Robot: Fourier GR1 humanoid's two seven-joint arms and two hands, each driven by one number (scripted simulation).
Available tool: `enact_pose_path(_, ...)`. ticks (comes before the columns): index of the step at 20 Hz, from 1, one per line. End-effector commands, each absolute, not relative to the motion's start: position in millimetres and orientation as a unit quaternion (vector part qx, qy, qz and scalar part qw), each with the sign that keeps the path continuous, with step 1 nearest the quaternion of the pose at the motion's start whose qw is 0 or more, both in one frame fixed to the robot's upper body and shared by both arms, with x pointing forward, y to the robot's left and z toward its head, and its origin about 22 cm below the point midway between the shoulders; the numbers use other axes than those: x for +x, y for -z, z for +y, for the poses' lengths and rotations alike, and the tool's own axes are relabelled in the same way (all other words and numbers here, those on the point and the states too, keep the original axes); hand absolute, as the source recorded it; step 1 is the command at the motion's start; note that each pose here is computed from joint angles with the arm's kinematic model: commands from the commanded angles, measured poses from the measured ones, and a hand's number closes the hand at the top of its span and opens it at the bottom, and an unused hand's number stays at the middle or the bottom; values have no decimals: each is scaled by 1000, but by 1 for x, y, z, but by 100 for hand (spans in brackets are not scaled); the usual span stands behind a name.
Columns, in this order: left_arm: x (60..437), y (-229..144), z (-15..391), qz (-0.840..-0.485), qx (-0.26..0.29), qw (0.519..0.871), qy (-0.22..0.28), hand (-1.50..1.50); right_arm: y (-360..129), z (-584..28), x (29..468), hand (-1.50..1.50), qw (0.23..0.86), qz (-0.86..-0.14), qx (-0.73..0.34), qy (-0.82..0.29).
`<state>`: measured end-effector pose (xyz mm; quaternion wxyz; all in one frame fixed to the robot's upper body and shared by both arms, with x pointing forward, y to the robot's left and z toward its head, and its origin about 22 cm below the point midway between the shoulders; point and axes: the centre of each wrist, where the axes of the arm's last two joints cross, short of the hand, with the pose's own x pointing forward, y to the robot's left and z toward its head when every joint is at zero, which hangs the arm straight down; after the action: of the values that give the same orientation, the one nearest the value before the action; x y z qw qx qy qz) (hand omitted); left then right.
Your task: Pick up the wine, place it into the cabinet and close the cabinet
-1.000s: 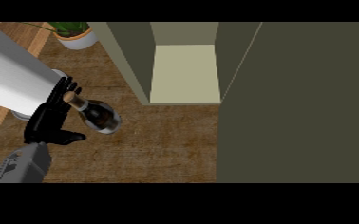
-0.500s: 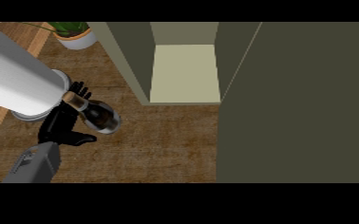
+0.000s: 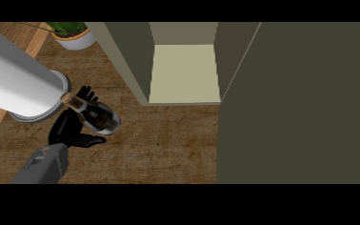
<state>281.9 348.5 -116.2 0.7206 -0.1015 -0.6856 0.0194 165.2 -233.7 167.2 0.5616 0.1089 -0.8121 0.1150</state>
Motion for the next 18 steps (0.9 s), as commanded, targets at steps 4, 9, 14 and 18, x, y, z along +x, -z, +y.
enact_pose_path(4, 284, 120, 344, -687, -156, 708, -55, -150, -170, -240, 161, -150, 554, -818, 101, -114)
enact_pose_path(9, 282, 119, 349, -692, -178, 696, -74, -150, -168, -238, 157, -150, 562, -812, 109, -115)
enact_pose_path(14, 279, 130, 327, -691, -189, 695, -65, -150, -170, -231, 161, -150, 562, -812, 106, -118)
enact_pose_path(18, 262, 140, 333, -693, -193, 691, -75, 150, -166, -232, 155, -150, 557, -815, 112, -114)
